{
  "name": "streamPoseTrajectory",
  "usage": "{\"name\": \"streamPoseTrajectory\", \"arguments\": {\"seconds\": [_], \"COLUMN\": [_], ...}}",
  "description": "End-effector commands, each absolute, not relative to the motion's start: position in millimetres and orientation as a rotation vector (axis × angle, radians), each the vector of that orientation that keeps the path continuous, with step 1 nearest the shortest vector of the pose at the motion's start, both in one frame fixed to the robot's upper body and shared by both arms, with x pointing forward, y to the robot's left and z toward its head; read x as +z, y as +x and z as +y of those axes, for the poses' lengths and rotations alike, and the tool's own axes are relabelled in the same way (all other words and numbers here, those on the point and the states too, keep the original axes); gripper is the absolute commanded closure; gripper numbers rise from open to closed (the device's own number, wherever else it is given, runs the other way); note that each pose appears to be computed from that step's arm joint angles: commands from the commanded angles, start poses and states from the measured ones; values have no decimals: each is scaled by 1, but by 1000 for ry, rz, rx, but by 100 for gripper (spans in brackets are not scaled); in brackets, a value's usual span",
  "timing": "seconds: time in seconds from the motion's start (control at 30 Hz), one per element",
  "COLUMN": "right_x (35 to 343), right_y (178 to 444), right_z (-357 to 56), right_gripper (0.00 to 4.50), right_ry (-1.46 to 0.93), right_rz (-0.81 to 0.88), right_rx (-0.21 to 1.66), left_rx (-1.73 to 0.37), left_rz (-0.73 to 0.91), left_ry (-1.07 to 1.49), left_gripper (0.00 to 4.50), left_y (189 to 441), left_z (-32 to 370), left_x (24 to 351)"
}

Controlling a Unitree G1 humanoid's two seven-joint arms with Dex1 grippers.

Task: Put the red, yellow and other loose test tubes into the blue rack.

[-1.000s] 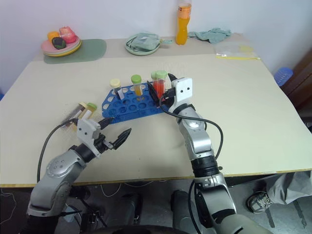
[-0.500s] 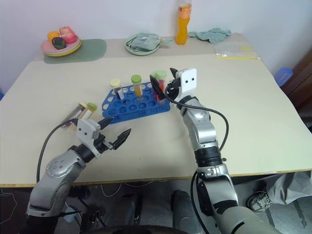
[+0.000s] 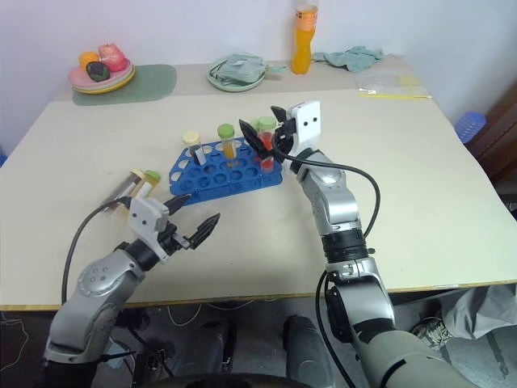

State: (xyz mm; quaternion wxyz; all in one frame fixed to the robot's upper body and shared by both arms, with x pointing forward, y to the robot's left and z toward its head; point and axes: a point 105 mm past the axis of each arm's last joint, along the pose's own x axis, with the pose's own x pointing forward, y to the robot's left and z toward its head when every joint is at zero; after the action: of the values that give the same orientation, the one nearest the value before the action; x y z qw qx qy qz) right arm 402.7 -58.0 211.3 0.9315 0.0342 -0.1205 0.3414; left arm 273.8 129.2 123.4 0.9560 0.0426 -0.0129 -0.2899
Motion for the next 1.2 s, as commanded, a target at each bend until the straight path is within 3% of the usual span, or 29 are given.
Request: {"name": "streamPoseTrajectory", "arguments": {"seconds": [0.03, 0.33, 0.57, 0.77, 1.0, 1.2], "right_x": [226, 220, 220, 227, 217, 211], "right_y": [393, 370, 370, 369, 367, 344], "right_z": [-58, -58, -63, -79, -113, -91], "right_gripper": [3, 3, 3, 3, 3, 3], "right_ry": [90, 110, 109, 108, -18, -120], "right_rz": [-300, -287, -287, -317, -284, -243], "right_rx": [741, 821, 790, 744, 670, 866], "left_rx": [-597, -595, -594, -404, -133, -148], "left_rz": [-76, -75, -76, -119, 169, 414], "left_ry": [96, 98, 105, 37, 218, 170], "left_gripper": [0, 0, 0, 0, 0, 0], "left_y": [271, 270, 273, 287, 308, 325], "left_z": [125, 125, 125, 166, 260, 288], "left_x": [136, 136, 138, 164, 185, 197]}}
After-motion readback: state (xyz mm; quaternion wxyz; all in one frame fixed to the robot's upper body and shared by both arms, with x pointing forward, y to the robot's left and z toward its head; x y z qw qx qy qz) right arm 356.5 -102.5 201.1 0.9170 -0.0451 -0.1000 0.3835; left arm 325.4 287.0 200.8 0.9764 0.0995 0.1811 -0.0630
